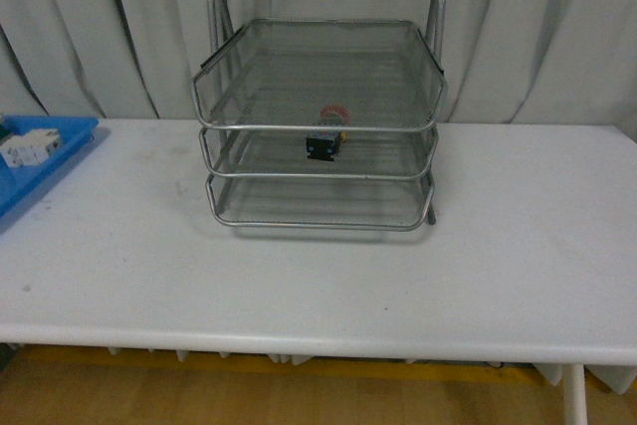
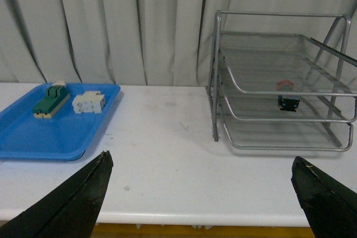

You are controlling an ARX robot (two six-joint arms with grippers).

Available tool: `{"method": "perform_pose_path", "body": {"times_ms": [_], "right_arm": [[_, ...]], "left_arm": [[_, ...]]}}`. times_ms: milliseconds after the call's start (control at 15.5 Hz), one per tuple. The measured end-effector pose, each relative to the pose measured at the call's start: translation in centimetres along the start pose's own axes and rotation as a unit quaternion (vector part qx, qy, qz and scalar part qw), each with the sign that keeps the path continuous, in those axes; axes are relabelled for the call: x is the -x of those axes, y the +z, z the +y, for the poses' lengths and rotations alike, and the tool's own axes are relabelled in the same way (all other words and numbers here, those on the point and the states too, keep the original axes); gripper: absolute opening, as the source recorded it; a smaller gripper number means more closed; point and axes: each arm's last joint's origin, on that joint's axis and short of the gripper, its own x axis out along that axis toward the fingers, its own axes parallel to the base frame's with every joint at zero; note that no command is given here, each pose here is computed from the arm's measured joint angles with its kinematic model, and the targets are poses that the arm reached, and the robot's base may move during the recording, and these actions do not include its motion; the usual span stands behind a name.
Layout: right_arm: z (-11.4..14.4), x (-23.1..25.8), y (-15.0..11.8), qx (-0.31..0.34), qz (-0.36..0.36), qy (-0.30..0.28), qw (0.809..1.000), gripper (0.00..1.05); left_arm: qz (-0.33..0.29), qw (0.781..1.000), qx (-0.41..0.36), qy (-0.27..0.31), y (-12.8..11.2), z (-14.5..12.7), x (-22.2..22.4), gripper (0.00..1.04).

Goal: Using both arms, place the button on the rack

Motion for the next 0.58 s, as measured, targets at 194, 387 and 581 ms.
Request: {"method": "perform_pose_path", "body": {"times_ms": [194,387,581], "right_arm": [[0.00,-0.01,-0.16,0.000,0.009,0.000,1.000,0.02],[0.00,-0.01,-0.16,0.001,0.008,0.000,1.000,0.06],[0.00,-0.01,-0.16,0.001,0.008,0.000,1.000,0.34]], "left_arm": [[0.000,1.000,0.000,0.000,0.00,0.00,0.00,0.98],[0.000,1.000,0.000,0.000,0.01,0.00,0.00,0.98],[0.000,1.000,0.000,0.000,0.01,0.00,0.00,0.98]]}}
